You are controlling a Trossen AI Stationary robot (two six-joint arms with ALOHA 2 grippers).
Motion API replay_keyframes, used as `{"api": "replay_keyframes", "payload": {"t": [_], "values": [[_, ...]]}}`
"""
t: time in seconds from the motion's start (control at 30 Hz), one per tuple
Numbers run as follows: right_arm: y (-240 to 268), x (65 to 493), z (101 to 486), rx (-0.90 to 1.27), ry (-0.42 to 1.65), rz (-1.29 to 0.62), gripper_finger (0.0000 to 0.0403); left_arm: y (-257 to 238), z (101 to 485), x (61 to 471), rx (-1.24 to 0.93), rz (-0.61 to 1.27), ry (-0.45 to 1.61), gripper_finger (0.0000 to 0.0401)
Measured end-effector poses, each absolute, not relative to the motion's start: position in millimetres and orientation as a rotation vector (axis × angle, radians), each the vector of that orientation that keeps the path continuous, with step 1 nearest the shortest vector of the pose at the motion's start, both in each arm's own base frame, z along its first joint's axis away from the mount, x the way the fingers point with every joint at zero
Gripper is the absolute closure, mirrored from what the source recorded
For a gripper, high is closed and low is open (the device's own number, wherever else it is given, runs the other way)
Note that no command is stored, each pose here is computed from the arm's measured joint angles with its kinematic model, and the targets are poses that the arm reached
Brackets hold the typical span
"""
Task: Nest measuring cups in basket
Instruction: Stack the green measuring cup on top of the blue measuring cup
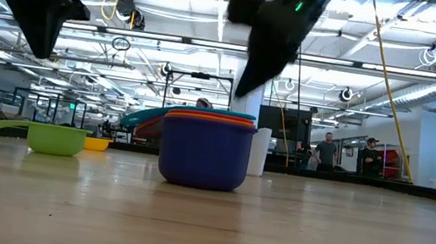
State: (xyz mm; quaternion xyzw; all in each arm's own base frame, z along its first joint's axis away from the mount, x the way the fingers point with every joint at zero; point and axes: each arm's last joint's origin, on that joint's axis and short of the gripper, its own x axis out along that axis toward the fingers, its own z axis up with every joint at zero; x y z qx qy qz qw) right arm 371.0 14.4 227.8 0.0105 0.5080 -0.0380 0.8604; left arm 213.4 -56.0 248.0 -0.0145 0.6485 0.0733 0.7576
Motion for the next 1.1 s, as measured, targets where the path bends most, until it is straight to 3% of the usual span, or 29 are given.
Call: {"api": "replay_keyframes", "payload": {"t": [0.13, 0.3, 0.47, 0.67, 0.87, 1.1], "values": [[20.1, 335.7, 256.4, 0.074, 0.888, -0.074, 0.0403, -54.3, 238.8, 209.7, -0.005, 0.181, 1.439, 0.0325], [23.5, 283.8, 259.7, 0.142, 0.668, -0.051, 0.0403, -49.1, 217.8, 205.2, 0.063, 0.223, 1.446, 0.0246], [21.4, 241.8, 241.4, 0.226, 0.622, -0.042, 0.0403, -38.1, 193.8, 202.5, 0.038, 0.211, 1.455, 0.0174], [18.6, 216.5, 226.0, 0.281, 0.601, -0.063, 0.0403, -27.7, 180.5, 198.8, -0.006, 0.237, 1.474, 0.0115], [18.2, 209.9, 215.8, 0.305, 0.621, -0.071, 0.0403, -25.5, 176.1, 203.8, -0.041, 0.149, 1.433, 0.0081], [18.3, 209.7, 211.8, 0.327, 0.599, -0.071, 0.0403, -26.3, 174.3, 205.3, -0.019, 0.098, 1.426, 0.0089]]}}
